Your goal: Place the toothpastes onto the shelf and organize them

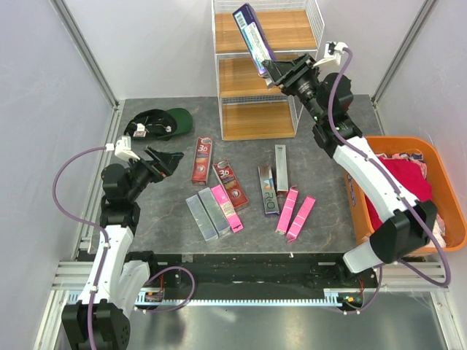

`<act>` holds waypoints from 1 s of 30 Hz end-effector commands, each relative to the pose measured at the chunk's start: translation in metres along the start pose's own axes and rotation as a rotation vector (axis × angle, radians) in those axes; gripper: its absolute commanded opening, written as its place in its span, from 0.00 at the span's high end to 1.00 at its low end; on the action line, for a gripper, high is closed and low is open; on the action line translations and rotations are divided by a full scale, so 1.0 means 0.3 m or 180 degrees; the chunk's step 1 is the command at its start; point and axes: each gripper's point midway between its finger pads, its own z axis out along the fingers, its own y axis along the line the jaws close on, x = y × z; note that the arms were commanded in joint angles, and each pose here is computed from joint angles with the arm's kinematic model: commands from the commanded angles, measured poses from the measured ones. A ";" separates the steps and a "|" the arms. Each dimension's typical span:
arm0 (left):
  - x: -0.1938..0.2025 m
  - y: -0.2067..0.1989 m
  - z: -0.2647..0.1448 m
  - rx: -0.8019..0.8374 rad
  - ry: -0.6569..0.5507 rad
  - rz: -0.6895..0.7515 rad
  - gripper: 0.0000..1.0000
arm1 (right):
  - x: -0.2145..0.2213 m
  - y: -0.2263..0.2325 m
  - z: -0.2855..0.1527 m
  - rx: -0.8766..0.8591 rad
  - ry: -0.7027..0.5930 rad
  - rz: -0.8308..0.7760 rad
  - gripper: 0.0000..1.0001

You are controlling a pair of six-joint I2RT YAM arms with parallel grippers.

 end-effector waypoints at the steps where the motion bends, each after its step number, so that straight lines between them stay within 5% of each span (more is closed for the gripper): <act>1: -0.006 0.002 -0.005 0.0025 -0.0035 0.0153 0.01 | -0.112 0.087 0.063 -0.0260 -0.0394 0.0206 0.64; 18: 0.022 0.015 -0.012 0.0019 -0.0006 0.0106 0.01 | -0.050 0.090 0.274 -0.0306 -0.0583 0.0937 0.65; 30: 0.040 0.012 -0.022 0.0052 0.0024 0.0053 0.01 | -0.018 0.091 0.373 -0.0093 -0.0746 0.1099 0.53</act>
